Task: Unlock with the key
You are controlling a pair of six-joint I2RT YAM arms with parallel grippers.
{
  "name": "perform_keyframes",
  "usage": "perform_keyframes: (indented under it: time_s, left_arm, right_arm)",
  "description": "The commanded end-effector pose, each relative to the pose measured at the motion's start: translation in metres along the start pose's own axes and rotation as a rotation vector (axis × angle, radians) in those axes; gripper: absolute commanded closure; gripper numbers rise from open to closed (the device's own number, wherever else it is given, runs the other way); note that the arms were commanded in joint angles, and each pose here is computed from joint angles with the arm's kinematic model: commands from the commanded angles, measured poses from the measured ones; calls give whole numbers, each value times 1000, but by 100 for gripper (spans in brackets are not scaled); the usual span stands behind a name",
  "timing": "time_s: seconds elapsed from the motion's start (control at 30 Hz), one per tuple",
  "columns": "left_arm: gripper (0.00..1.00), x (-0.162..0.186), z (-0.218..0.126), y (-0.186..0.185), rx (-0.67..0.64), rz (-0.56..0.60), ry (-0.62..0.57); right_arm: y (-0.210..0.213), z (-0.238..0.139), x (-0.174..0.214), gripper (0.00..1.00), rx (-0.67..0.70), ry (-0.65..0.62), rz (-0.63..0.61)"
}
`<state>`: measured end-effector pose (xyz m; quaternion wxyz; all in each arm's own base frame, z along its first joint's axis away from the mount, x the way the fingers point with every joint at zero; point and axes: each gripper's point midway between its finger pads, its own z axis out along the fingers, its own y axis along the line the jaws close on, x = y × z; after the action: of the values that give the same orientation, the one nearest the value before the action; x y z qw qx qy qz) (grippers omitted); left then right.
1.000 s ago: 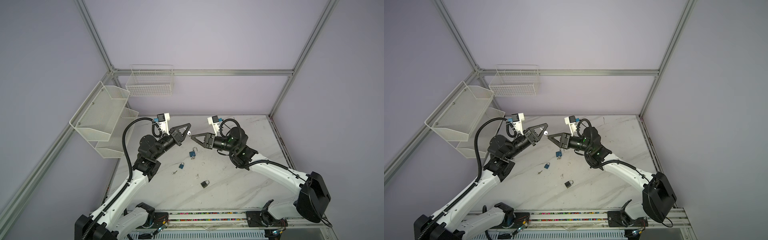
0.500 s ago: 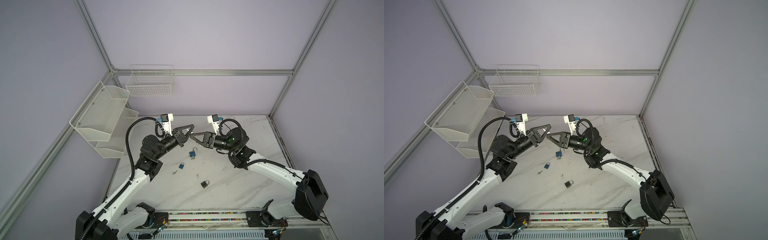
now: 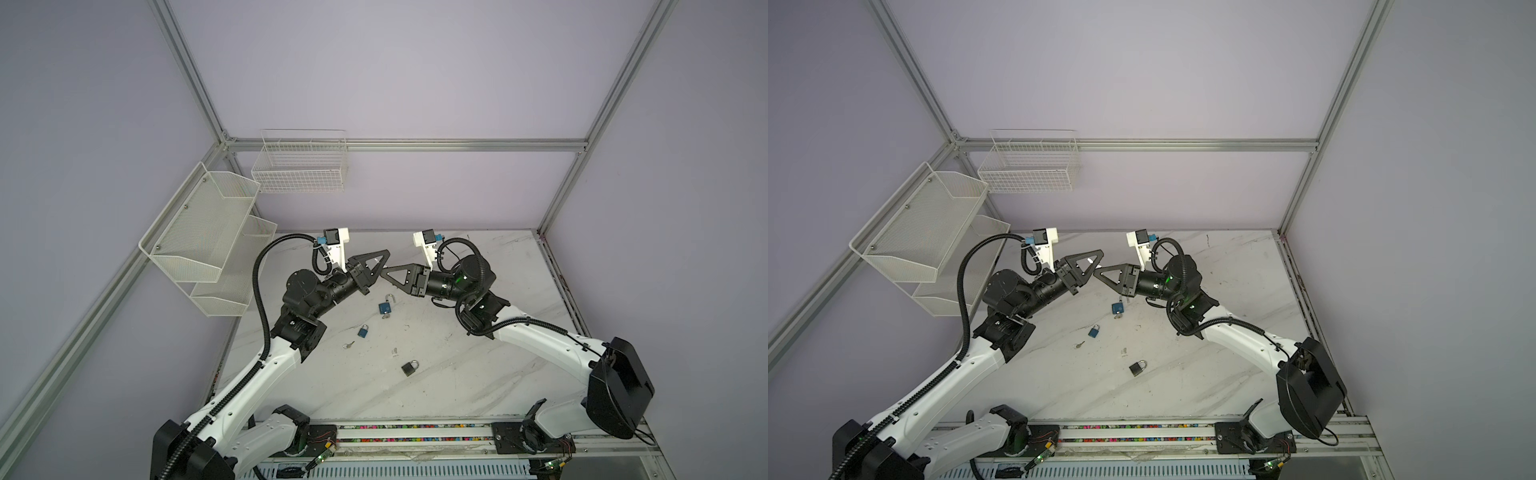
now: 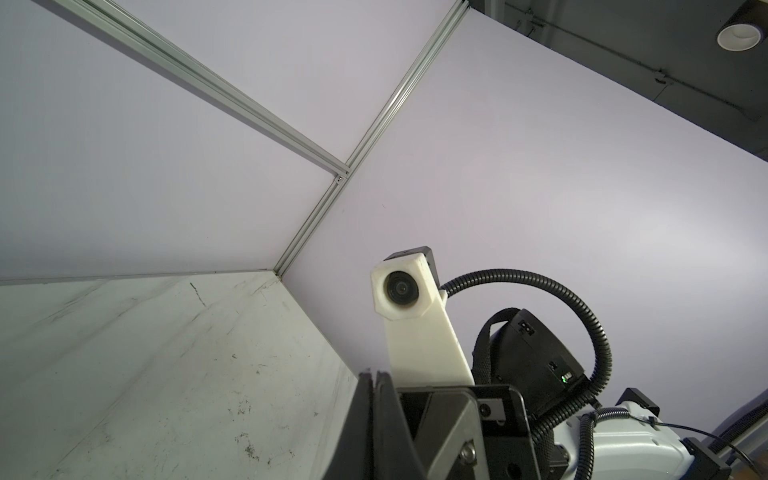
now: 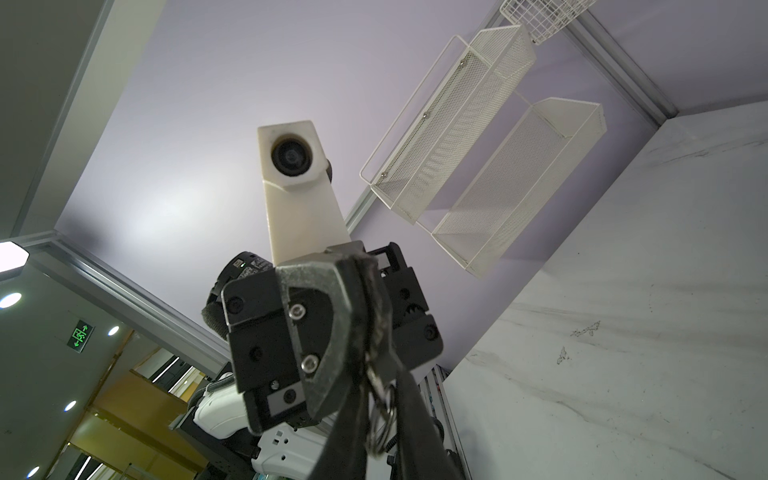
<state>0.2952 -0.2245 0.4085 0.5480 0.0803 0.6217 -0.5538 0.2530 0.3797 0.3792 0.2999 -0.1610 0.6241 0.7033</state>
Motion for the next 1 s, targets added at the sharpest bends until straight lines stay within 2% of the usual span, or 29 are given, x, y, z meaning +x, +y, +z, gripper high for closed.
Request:
perform_keyframes:
  time_s: [0.0,0.33,0.7,0.87,0.97]
  left_arm:
    - [100,-37,-3,-44,88,101,-74]
    - [100,-35,-2,-41,70,137,-65]
    - [99,-37,1,-39,42,151,-45]
    - [69,-45,-1,-43,16,146,-53]
    - [52,-44,-7,-29,-73,121,-62]
  right_arm:
    - [17,-4,-12,87,-43,-42,-30]
    - [11,-4,-12,100,-8,-40,-28]
    - [4,-5,-12,100,40,-42,-25]
    - [-5,-14,-14,100,80,-54,1]
    - [-21,-24,-12,100,145,-48,19]
